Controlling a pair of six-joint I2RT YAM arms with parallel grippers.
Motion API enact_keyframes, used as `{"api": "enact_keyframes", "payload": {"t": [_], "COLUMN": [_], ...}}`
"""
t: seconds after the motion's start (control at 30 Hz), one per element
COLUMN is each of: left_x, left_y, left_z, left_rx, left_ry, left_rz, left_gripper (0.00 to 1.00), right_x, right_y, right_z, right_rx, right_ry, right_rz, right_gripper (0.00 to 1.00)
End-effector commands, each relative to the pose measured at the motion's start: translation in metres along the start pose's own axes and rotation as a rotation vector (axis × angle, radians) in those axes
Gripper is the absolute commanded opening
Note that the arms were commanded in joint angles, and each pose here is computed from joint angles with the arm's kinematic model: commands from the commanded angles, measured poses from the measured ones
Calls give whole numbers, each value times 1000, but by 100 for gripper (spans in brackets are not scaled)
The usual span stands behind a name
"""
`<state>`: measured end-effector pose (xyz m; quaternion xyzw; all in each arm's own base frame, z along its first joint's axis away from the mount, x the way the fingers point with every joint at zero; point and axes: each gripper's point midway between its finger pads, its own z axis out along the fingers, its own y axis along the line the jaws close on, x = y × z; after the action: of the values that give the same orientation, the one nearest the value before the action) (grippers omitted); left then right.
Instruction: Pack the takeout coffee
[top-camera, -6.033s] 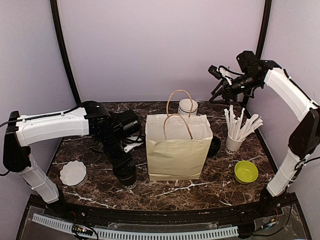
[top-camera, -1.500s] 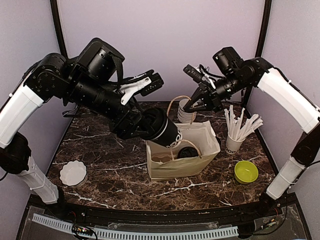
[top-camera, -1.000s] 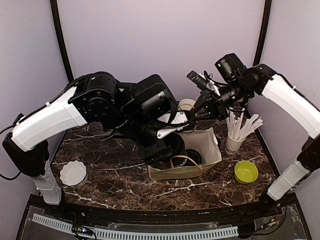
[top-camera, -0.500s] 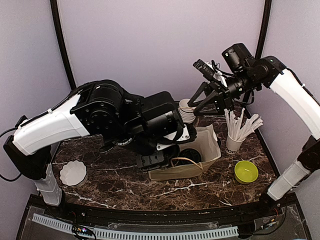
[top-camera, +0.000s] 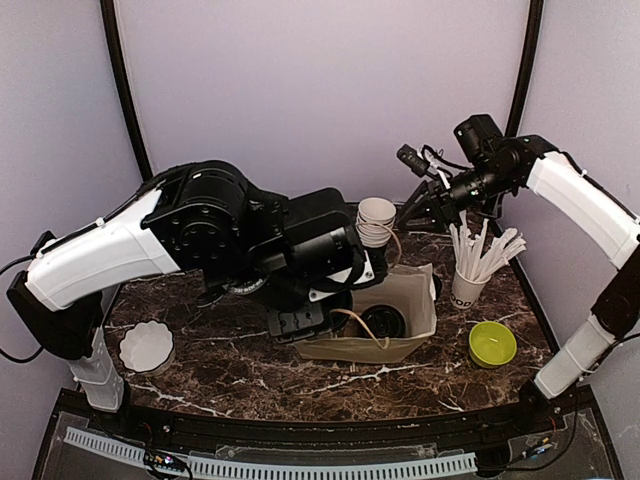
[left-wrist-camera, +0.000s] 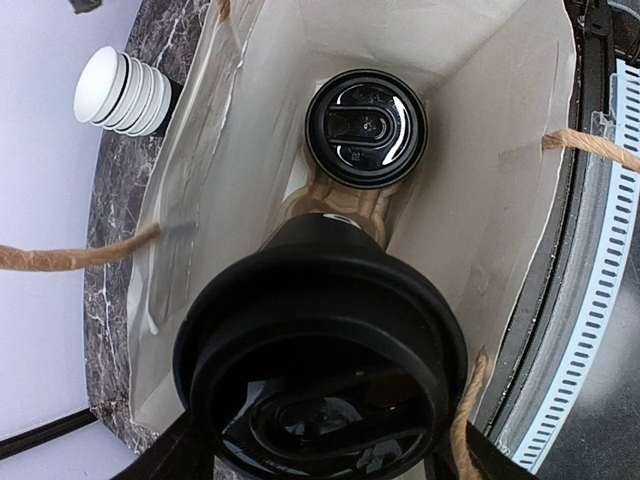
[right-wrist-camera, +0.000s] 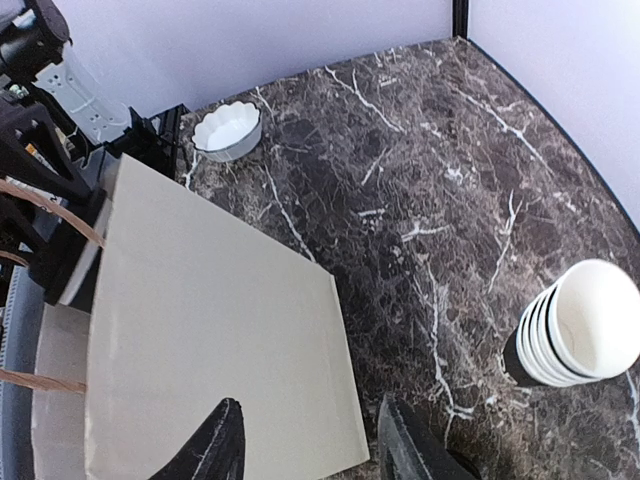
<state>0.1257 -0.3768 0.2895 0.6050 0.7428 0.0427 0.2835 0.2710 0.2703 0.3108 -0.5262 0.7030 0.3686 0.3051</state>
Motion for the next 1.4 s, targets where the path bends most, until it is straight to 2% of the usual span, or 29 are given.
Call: {"api": "enact_keyframes", "payload": {"t": [0.0,0.3,0.6,0.67,0.9,1.2,1.3,1.37], "left_x": [8,0,-10,-7,-7,-4,-6,-8], "left_y": [-1,-5,-22,-18,-9,-7,-6,-6], "left_z": [0,5,12,7,-4,-5,-7,-9], "left_rx": [-12,-15,60,49,31,24,29,35], "left_ry": [29,1,-40,-42,-90,-75,-88,-102], "left_rz": [6,44,62,55,30,-14,-36,-46], "left_gripper": [53,53,53,53,53,53,53,53], "right_x": [12,25,26,19,-20,-24,-18,-11], "right_y": [14,56,39,40,53,139,157,155], "right_z": [12,37,43,34,-21,-61,-54,-44], "right_rx": [-7,-98,-46,-39,66,-214,-279,-263], "right_ry": [37,118,162,162,25,-100,-107,-84], "right_rz": [-58,-137,-148,-145,-216,-328,-327,-328], "right_gripper": [45,44,45,46,51,32,30,27]}}
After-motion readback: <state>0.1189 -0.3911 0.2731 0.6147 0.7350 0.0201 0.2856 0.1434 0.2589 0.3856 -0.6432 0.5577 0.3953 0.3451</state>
